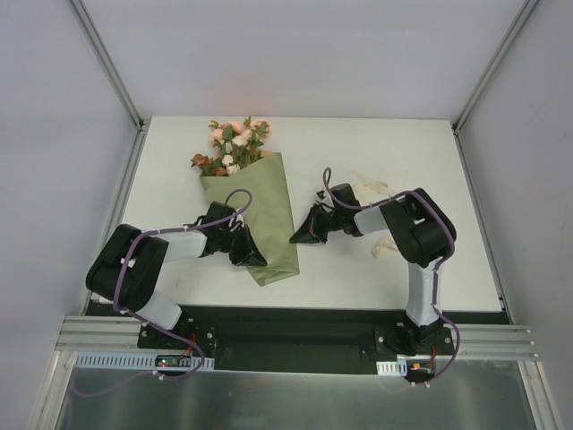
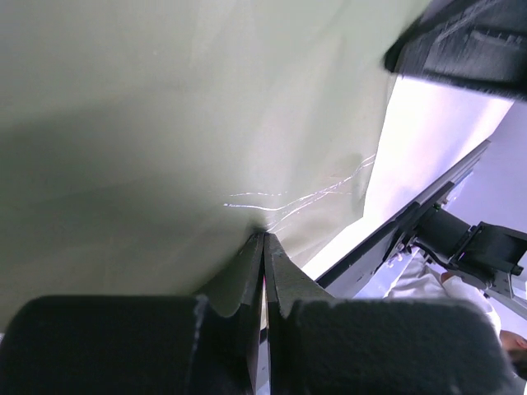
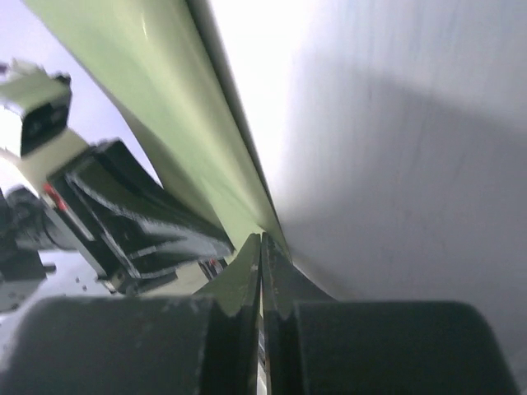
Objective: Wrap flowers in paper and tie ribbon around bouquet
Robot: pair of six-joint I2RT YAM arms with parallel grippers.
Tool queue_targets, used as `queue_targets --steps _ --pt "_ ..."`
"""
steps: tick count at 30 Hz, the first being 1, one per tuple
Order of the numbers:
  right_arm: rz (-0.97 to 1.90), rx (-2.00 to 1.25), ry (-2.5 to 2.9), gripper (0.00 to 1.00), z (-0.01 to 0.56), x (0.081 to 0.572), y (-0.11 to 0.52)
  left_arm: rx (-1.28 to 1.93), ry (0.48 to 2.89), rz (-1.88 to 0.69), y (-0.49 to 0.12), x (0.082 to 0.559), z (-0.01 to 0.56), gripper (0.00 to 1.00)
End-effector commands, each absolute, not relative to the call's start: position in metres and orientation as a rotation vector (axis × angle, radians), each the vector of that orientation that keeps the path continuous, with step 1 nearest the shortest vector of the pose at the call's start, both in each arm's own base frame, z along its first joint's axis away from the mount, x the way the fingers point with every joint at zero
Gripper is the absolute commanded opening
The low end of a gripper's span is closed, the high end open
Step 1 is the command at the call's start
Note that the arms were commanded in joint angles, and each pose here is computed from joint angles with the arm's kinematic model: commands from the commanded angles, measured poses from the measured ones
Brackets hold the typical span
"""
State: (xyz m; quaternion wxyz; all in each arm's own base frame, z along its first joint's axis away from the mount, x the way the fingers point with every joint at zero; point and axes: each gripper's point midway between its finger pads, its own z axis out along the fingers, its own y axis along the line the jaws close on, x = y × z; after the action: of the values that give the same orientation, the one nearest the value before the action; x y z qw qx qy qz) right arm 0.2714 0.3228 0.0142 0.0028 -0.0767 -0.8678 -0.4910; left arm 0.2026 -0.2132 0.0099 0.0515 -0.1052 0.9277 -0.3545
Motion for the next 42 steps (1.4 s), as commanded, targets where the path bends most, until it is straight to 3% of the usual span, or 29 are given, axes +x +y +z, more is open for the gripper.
queue_targets --steps 1,6,25,34,35,36,39,42 --pt "-1.246 -0.466 -2.796 0.00 -0.018 0.289 0.309 -0.335 2.992 -0.835 -0.182 0.167 -0.027 0.00" --pt "-1.116 -0.523 -2.839 0.00 -0.025 0.310 0.306 -0.330 2.996 -0.832 -0.182 0.165 -0.028 0.00" --pt "-1.220 -0.626 -2.707 0.00 -0.007 0.402 0.330 -0.315 2.979 -0.894 -0.187 0.164 -0.020 0.00" --pt "-1.387 -0.669 -2.783 0.00 0.017 0.495 0.356 -0.321 2.986 -0.918 -0.190 0.165 -0.018 0.00" --pt "-1.358 -0.709 -2.770 0.00 -0.004 0.501 0.357 -0.323 2.986 -0.921 -0.190 0.165 -0.018 0.00" --pt "-1.481 -0.692 -2.811 0.00 0.025 0.531 0.365 -0.328 2.986 -0.919 -0.190 0.165 -0.018 0.00" --pt "-1.613 -0.769 -2.857 0.00 0.007 0.577 0.368 -0.324 2.983 -0.930 -0.191 0.166 -0.017 0.00" --pt "-1.928 -0.656 -3.000 0.01 0.059 0.617 0.371 -0.313 2.974 -0.965 -0.195 0.168 -0.012 0.00"
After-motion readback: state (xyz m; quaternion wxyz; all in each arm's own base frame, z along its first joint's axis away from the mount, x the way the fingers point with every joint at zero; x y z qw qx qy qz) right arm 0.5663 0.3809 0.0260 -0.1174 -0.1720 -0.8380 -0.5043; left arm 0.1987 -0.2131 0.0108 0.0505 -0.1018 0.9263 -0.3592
